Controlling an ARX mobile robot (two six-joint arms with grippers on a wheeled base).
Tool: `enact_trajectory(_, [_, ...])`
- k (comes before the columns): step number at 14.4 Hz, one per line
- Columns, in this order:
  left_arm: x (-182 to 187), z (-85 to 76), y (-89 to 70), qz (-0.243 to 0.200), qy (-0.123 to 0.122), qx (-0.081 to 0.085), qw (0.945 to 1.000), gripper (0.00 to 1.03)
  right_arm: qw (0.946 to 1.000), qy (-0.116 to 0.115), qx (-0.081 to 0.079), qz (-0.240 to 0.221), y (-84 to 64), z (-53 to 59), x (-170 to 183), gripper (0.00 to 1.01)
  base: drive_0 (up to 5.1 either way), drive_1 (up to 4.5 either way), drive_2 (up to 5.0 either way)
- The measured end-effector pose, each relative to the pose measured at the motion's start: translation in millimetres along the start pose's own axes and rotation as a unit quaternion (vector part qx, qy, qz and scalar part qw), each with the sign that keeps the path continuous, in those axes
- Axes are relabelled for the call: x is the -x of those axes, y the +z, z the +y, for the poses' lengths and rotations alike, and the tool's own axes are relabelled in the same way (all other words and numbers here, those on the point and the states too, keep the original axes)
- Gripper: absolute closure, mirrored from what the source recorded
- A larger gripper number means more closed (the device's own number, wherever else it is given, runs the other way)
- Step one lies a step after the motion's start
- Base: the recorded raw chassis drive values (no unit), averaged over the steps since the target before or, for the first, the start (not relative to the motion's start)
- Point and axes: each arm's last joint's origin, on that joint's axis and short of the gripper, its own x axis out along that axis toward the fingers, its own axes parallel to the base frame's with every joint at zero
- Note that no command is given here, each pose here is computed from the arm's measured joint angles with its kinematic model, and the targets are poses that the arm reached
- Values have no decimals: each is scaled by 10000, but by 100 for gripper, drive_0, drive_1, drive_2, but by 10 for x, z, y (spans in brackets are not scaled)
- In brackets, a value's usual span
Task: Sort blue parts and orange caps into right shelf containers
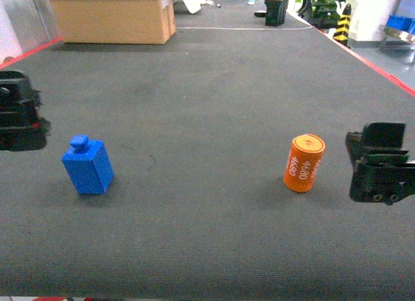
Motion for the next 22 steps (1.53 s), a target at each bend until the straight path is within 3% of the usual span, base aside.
enact_trajectory(3, [-255,-146,-99,178,-119,-79,9997,5,9997,59,123,189,-114,79,-339,3,0,0,0])
enact_trajectory(8, [-478,-196,-231,379,-120,-118,9991,5,9990,121,209,370,-204,86,-607,3,0,0,0])
enact_trajectory(10, [-685,-270,-346,598,-205,-149,9979,5,9982,187,240,513,-269,87,-816,3,0,0,0])
enact_trajectory(14, [-1090,-373,-734,1276,-234,-260,9912,5,9954,237,212,901,-443,99,-1439,3,0,0,0])
enact_trajectory(17, [-1142,-364,-791,1385,-197,-279,9898,5,9948,230,186,970,-461,105,-1476,3,0,0,0])
enact_trajectory(19, [-1158,-349,-803,1432,-131,-255,9893,5,9955,138,201,918,-470,100,-1488,12,0,0,0])
enact_trajectory(22, [-1172,-350,-787,1408,-117,-196,9898,24,9955,134,309,886,-467,104,-1491,36,0,0,0])
